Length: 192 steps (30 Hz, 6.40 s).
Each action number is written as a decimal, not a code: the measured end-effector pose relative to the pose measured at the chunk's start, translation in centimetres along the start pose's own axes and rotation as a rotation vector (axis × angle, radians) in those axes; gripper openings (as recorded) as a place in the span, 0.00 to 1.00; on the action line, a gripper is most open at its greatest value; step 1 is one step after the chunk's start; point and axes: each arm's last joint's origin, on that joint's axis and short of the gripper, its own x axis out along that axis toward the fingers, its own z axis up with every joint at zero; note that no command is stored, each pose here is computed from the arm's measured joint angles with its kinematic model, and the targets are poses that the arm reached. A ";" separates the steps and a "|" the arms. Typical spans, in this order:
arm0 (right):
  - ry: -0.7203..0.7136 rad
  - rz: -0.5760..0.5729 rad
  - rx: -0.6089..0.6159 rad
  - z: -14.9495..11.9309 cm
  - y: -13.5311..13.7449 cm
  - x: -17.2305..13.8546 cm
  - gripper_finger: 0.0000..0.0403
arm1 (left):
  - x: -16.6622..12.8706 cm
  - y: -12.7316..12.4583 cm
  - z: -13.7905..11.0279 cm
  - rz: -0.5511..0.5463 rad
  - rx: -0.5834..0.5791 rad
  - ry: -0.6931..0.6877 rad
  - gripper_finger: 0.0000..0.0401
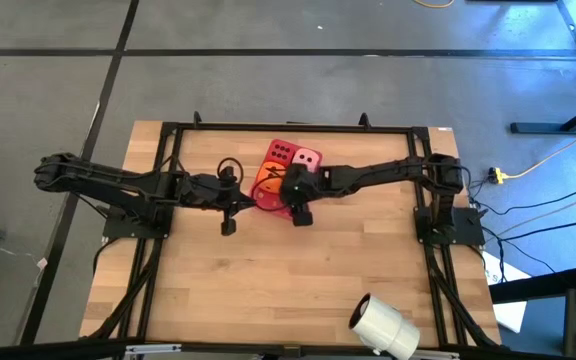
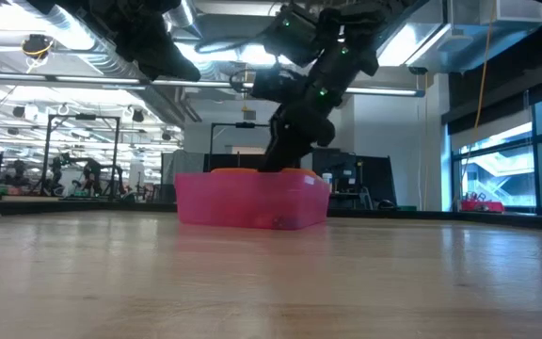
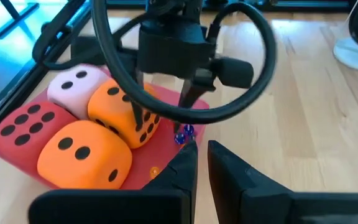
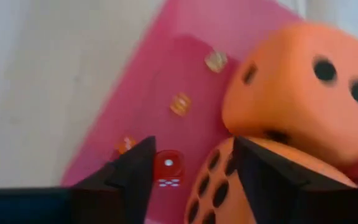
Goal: Pick & Place Dice
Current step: Put the small red dice into the red bin, then return to Home Position
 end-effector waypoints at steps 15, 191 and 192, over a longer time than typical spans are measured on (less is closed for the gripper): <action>0.109 -0.216 -0.195 0.7 2.3 -0.7 0.68 | 0.0 0.0 -0.3 0.004 -0.019 0.035 0.08; -0.765 0.220 0.032 -14.8 8.0 -18.5 0.52 | -7.2 0.9 -12.2 -0.172 0.098 -0.571 0.08; -0.765 0.220 0.032 -14.8 8.0 -18.5 0.54 | -7.2 0.9 -12.2 -0.172 0.100 -0.571 0.08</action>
